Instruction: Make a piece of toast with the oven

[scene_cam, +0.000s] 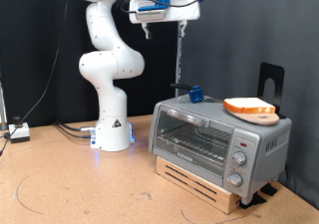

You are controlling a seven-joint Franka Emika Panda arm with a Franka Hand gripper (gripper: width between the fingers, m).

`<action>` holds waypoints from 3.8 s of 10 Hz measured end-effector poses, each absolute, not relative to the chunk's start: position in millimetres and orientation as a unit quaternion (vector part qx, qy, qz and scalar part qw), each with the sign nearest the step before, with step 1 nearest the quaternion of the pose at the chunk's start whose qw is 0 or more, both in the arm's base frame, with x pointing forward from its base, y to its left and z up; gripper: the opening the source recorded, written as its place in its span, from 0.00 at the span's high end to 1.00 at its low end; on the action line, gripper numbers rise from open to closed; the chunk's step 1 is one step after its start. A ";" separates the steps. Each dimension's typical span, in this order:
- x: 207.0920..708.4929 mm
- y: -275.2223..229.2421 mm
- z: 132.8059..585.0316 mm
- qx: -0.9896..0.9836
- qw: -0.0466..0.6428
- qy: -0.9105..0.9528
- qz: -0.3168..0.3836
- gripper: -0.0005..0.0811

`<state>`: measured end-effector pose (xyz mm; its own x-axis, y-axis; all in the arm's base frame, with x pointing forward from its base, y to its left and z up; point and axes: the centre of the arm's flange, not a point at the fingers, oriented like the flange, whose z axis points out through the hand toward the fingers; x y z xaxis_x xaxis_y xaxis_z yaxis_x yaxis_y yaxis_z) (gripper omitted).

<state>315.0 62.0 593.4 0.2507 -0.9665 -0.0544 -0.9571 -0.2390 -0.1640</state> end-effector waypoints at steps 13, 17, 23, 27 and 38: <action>348.0 44.9 544.5 -0.962 0.185 0.198 0.041 0.00; 357.7 35.1 503.4 -0.953 0.182 0.240 0.019 0.00; 374.0 1.6 457.9 -0.950 0.157 0.269 0.035 0.00; 353.9 7.6 428.8 -0.961 0.166 0.216 0.056 0.00; 348.4 33.8 352.0 -0.958 0.126 0.255 0.022 0.00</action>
<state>348.4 33.8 352.0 0.8688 -0.4833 -0.1072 -0.4946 -0.8378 -0.2311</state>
